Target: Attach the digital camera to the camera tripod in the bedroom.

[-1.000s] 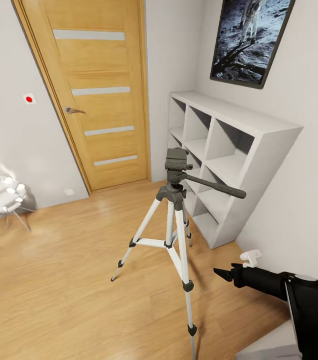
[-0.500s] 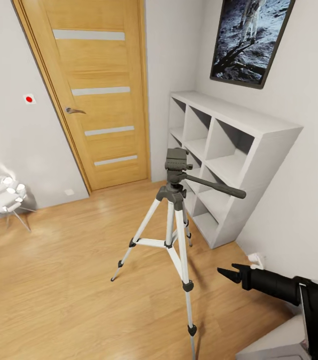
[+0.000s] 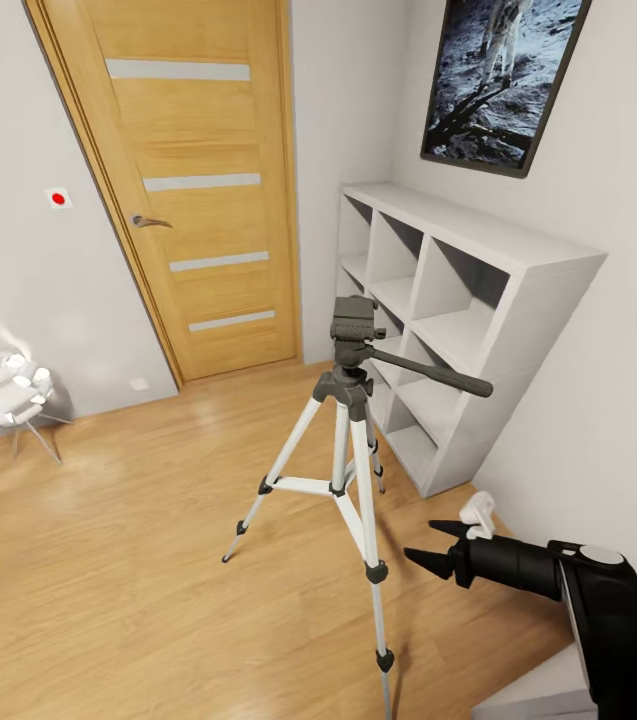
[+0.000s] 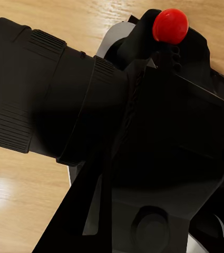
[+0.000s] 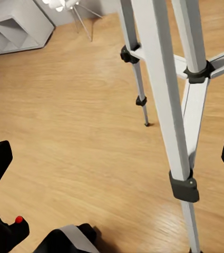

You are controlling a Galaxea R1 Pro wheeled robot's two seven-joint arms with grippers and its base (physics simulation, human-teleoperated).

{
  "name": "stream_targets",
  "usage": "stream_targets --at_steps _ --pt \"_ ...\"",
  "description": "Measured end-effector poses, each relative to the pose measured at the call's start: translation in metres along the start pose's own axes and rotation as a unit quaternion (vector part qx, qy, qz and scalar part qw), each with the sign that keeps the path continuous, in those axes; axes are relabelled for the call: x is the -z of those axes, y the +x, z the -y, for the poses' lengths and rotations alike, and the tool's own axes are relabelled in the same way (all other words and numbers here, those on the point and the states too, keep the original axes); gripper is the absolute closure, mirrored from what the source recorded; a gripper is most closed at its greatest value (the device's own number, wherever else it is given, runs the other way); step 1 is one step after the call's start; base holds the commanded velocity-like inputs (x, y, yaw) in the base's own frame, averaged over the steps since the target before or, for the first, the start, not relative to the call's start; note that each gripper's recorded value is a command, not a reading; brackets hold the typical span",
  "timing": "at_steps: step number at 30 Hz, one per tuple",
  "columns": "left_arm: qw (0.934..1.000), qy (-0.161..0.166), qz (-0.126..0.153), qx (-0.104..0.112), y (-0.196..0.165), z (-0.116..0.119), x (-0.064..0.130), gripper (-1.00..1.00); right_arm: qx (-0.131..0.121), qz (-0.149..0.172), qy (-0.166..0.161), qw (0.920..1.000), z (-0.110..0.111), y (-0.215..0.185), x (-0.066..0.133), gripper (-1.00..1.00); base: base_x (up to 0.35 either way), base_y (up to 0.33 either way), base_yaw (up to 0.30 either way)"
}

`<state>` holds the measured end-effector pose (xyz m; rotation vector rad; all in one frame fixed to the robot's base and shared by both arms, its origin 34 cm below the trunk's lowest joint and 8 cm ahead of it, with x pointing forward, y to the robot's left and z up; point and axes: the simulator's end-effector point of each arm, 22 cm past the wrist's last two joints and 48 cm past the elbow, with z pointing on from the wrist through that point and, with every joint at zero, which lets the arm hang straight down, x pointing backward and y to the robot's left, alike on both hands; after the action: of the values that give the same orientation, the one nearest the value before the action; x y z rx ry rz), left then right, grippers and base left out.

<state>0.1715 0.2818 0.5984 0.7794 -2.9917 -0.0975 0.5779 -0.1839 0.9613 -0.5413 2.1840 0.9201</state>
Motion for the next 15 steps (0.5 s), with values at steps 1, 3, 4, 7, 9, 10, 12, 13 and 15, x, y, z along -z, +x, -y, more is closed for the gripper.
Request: stream_targets --at_steps 1,3,4,7,9,10,12,13,15 --pt "1.0 0.0 0.0 0.0 0.0 0.0 0.0 1.0 0.001 0.0 -0.001 1.0 -0.0006 0.0 -0.0004 -1.0 0.0 0.0 0.0" --pt "1.0 0.0 0.0 0.0 0.0 0.0 0.0 1.0 0.001 0.0 -0.001 1.0 -0.001 -0.0001 -0.0008 -1.0 0.0 0.0 0.0" --pt "1.0 0.0 0.0 0.0 0.0 0.0 0.0 1.0 0.001 0.0 -0.002 1.0 -0.0014 -0.0001 -0.0012 -1.0 0.0 0.0 0.0" --pt "1.0 0.0 0.0 0.0 0.0 0.0 0.0 1.0 0.0 0.001 -0.003 1.0 -0.0022 -0.0002 -0.002 -1.0 0.0 0.0 0.0" --pt "1.0 0.0 0.0 0.0 0.0 0.0001 0.0 1.0 -0.002 0.001 -0.003 1.0 -0.0024 -0.0004 -0.0025 -1.0 0.0 0.0 0.0" --pt "1.0 0.0 0.0 0.0 0.0 0.0 0.0 1.0 -0.002 0.001 -0.003 1.0 -0.0025 -0.0003 -0.0027 -1.0 0.0 0.0 0.0" --pt "1.0 0.0 0.0 0.0 0.0 0.0 0.0 1.0 -0.004 0.002 -0.003 1.0 -0.0027 -0.0001 -0.0032 -1.0 0.0 0.0 0.0" --pt "1.0 0.0 0.0 0.0 0.0 0.0 0.0 1.0 -0.005 0.002 -0.003 1.0 -0.0026 0.0001 -0.0033 -1.0 0.0 0.0 0.0" --pt "1.0 0.0 0.0 0.0 0.0 0.0 0.0 1.0 -0.006 0.002 -0.003 1.0 -0.0023 0.0004 -0.0037 -1.0 0.0 0.0 0.0"
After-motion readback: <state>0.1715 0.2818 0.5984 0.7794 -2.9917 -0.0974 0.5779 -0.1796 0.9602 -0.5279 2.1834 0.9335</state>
